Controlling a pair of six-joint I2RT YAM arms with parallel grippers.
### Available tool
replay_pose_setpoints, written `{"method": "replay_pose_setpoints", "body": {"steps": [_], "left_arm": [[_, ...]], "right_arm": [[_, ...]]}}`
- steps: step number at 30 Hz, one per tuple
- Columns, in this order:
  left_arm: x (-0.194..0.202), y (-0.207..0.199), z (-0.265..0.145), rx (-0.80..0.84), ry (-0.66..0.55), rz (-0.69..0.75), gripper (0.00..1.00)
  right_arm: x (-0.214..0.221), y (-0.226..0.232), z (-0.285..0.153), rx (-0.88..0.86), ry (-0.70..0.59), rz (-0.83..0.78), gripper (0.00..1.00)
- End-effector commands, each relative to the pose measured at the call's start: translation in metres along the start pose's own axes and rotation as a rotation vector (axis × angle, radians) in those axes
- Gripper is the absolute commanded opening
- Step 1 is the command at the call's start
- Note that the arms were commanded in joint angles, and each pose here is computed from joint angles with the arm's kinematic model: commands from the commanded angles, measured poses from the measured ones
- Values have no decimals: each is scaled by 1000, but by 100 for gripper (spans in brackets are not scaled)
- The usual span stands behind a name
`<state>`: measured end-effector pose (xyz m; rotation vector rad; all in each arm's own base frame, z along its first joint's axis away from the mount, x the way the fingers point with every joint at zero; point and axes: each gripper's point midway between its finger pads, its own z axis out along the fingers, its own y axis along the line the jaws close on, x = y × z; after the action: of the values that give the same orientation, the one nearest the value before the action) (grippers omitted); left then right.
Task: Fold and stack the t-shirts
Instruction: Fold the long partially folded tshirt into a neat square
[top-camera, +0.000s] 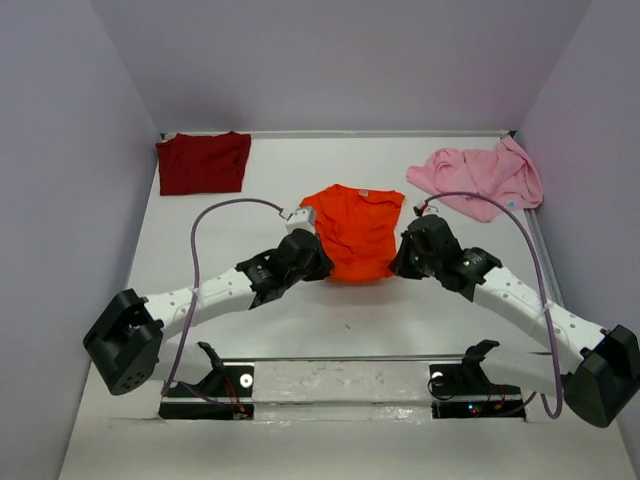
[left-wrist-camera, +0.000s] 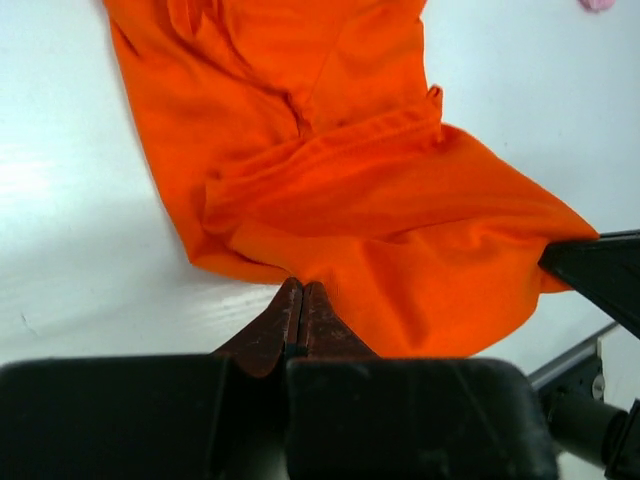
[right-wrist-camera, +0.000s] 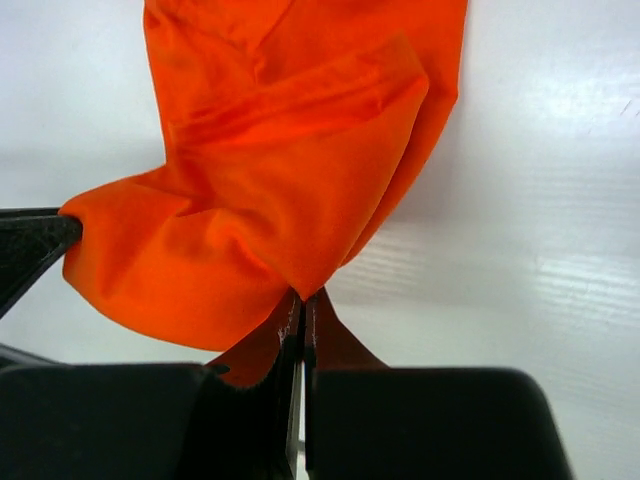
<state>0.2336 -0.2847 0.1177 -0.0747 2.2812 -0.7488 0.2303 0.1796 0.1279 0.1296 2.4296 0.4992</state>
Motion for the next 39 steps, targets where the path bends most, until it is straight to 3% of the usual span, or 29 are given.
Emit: {"method": "replay_pose_setpoints", "body": {"steps": [1, 7, 18, 28, 39], "left_arm": [[-46, -12, 8, 0, -95, 57, 0], [-95, -3, 29, -44, -140, 95, 0], [-173, 1, 56, -77, -209, 153, 0], [-209, -2, 87, -55, -209, 153, 0], [-230, 11, 126, -54, -186, 124, 0]], "right_arm": [[-55, 10, -2, 50, -169, -43, 0], [-104, 18, 14, 140, -299, -78, 0], [-159, 39, 53, 216, -386, -137, 0], [-214, 48, 67, 250, -450, -168, 0], [-223, 23, 107, 310, -417, -134, 0]]}}
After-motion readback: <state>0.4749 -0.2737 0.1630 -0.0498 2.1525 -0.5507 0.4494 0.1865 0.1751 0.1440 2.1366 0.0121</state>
